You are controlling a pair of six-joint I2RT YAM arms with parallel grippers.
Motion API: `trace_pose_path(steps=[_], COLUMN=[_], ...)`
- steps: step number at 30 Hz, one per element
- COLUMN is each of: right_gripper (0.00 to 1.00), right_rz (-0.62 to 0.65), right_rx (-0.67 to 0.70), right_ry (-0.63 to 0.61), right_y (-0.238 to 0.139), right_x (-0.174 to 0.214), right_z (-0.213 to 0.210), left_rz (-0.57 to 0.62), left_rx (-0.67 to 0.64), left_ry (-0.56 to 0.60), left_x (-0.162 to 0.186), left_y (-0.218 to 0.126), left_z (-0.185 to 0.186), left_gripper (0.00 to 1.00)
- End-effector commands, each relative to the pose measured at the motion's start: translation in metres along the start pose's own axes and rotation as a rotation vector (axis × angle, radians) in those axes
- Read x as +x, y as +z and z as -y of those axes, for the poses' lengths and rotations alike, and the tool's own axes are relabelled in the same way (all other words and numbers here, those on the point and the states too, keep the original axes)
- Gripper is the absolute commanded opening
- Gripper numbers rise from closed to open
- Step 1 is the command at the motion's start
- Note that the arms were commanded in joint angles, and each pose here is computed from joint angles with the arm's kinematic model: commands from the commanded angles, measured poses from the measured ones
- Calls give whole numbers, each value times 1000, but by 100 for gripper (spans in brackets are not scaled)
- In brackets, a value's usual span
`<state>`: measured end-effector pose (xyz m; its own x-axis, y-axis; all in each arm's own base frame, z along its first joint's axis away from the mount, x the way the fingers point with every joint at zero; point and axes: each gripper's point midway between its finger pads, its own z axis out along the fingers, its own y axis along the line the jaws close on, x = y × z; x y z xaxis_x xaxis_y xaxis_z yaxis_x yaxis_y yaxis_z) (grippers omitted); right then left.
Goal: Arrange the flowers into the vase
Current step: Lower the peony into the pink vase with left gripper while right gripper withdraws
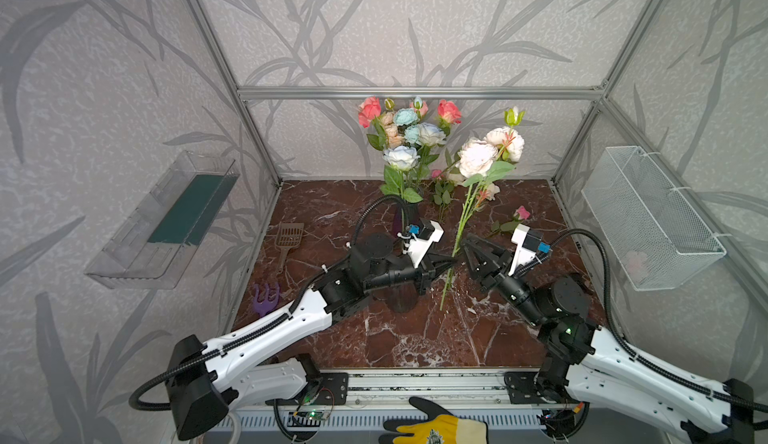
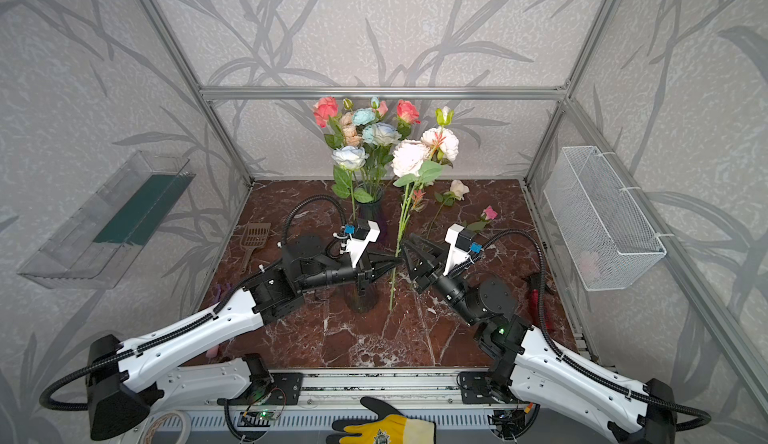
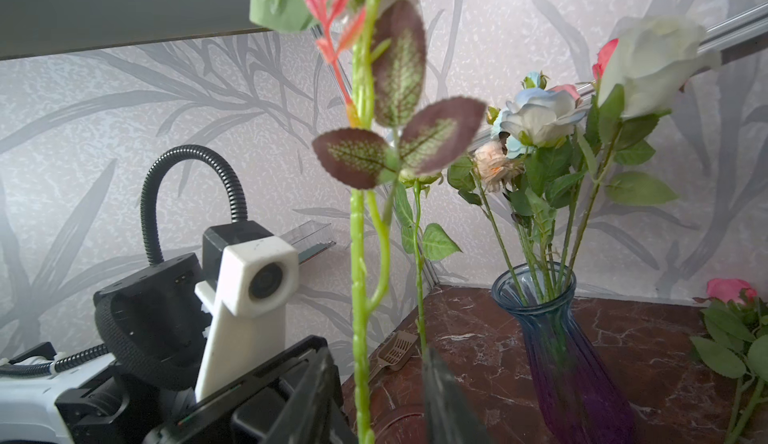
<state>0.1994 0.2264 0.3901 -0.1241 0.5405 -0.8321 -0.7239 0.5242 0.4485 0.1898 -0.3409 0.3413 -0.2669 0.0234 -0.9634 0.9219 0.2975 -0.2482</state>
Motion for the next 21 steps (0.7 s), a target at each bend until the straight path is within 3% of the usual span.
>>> trace_pose_path(steps=[1, 5, 13, 17, 21], right_gripper=[39, 40, 40, 40, 40], right_rz=[33, 70, 87, 84, 83], right_rx=[19, 71, 127, 125, 133], right_ry=[-26, -57, -85, -90, -99], right_y=[-9, -19, -30, -30, -30], right_x=[-10, -17, -17, -17, -16], right_z=[1, 12, 25, 24, 26], left_rz=[65, 118, 373, 374, 337], left_rx=[-8, -105, -508, -677, -745], left_ry=[79, 138, 290, 310, 288], left_x=[-31, -43, -93, -98, -84], left_y=[-17, -42, -117, -129, -122], left_z=[11, 6, -31, -55, -75], left_gripper=[0, 0, 0, 0, 0])
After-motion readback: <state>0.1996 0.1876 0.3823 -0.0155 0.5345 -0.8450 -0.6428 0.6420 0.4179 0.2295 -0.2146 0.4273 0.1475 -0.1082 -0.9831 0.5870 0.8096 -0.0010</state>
